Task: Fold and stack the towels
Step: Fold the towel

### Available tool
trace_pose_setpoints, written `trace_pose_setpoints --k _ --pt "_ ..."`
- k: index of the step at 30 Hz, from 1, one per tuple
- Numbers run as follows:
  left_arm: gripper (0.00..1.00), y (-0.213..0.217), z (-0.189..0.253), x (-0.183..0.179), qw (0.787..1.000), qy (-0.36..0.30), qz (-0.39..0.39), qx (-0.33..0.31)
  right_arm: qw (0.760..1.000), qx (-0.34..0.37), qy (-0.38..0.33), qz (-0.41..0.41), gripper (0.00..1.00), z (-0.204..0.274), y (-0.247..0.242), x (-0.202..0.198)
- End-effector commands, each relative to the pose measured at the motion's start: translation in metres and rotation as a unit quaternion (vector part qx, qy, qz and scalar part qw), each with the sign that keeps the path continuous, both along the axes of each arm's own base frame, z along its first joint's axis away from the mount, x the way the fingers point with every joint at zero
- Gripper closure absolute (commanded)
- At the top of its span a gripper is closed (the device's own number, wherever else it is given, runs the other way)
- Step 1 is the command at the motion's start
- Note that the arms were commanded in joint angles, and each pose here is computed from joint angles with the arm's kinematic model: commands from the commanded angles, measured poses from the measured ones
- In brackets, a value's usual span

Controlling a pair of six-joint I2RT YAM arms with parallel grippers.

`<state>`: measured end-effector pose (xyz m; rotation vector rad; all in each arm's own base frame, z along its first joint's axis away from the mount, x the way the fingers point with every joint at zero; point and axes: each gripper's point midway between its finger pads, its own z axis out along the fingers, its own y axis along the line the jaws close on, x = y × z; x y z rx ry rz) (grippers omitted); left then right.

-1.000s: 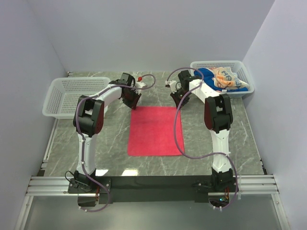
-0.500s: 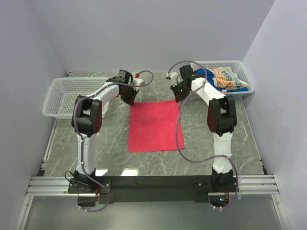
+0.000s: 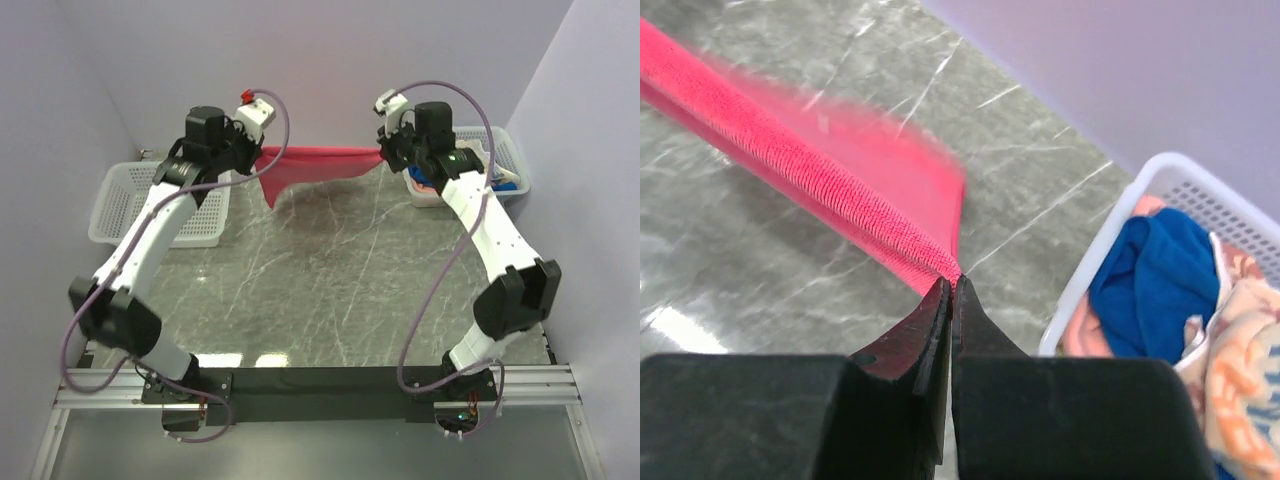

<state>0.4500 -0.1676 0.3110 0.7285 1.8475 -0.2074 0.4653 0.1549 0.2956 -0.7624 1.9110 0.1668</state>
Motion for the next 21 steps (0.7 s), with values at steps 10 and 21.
trace_pose_setpoints --k 10,21 --pt "0.99 -0.009 0.054 -0.136 0.995 -0.076 -0.055 -0.039 0.993 0.048 -0.028 0.109 1.0 0.033 0.003 -0.137" --pt "0.99 -0.03 -0.017 -0.144 0.995 0.018 -0.075 -0.069 0.987 0.078 -0.022 0.137 1.0 0.011 0.01 -0.175"
